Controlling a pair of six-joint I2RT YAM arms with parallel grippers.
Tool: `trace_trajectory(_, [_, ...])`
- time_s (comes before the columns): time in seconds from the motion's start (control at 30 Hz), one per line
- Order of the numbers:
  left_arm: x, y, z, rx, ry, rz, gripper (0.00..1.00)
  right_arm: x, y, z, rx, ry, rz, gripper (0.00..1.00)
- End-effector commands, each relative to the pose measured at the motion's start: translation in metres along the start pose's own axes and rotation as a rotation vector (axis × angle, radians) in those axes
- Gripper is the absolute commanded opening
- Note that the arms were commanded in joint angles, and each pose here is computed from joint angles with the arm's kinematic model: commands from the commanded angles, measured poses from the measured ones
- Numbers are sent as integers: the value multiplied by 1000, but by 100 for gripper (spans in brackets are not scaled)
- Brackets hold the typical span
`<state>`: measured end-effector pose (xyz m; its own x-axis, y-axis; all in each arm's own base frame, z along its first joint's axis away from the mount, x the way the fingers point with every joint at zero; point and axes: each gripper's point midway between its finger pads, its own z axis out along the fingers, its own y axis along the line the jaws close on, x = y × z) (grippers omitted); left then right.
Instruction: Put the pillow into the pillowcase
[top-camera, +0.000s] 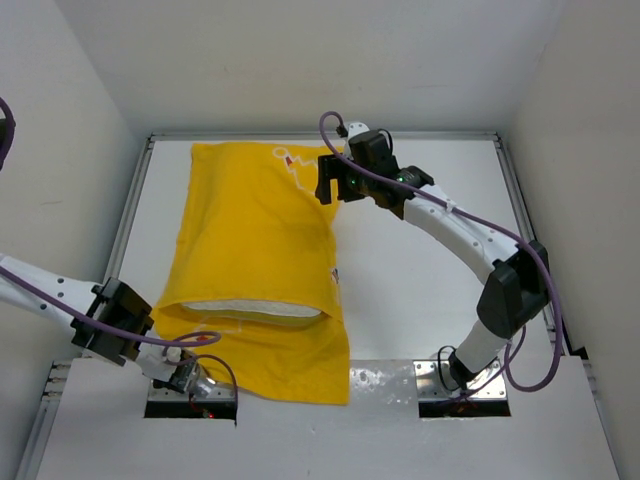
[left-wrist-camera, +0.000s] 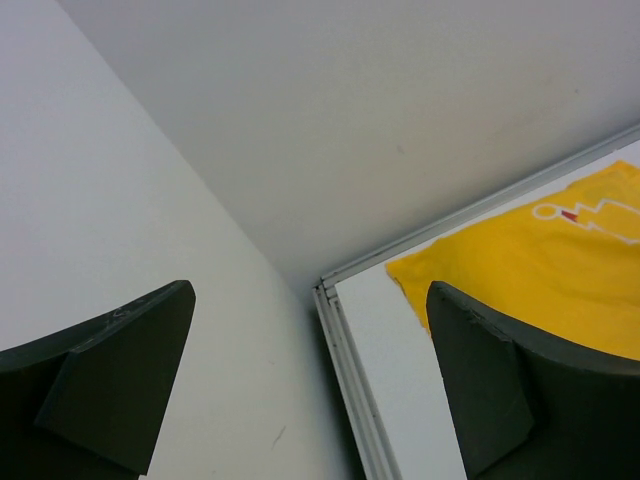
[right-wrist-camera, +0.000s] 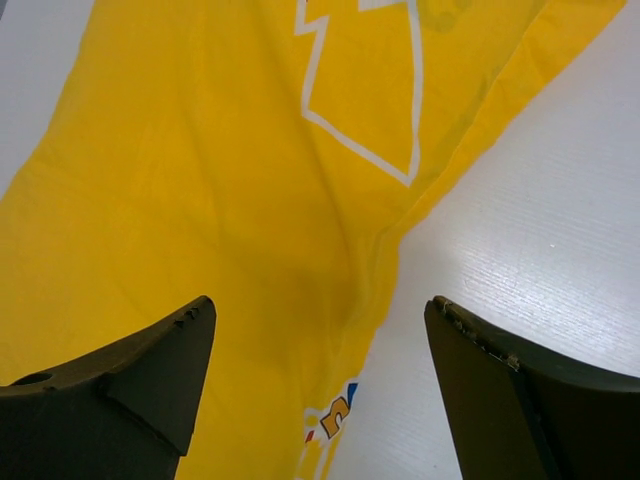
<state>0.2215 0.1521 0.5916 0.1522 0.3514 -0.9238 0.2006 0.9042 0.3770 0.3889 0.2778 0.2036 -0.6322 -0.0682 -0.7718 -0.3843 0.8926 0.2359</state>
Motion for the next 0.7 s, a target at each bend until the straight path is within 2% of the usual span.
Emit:
trace_trajectory(0.0, [26, 4, -7, 53, 111, 81, 100, -30, 4, -18, 8, -90, -18, 85])
trace_trajectory(0.13, [22, 4, -7, 49, 107, 118, 100, -30, 3, -16, 15, -97, -23, 85])
trace_trajectory(0.17, [19, 1, -7, 47, 110, 190, 100, -28, 2, -14, 16, -93, -22, 86])
trace_trajectory(0.2, [20, -4, -7, 41, 114, 140, 100, -29, 2, -13, 17, -95, -20, 86])
trace_trajectory(0.27, [12, -11, -8, 35, 119, 198, 100, -29, 2, -11, 17, -93, -15, 86])
trace_trajectory(0.3, [12, -14, -8, 30, 122, 164, 100, -29, 3, -11, 17, -95, -15, 86])
trace_trajectory(0.43, [1, -17, -13, -7, 121, 190, 100, -28, 2, -10, 20, -89, -14, 86])
trace_trajectory(0.47, [-2, -14, -14, -18, 105, 151, 100, -27, 2, -11, 20, -89, -14, 86])
trace_trajectory(0.53, [-8, 2, -22, -71, 85, 181, 100, -26, 2, -11, 17, -88, -11, 86])
trace_trajectory(0.6, [-34, 33, -29, -185, 32, 159, 100, -24, 1, -11, 17, -88, -9, 86])
trace_trajectory(0.63, [-25, 53, -40, -286, 31, -29, 100, -24, 1, -12, 18, -90, -9, 87])
trace_trajectory(0.67, [-39, 73, -47, -401, 5, 95, 100, -24, -1, -13, 25, -92, -10, 87])
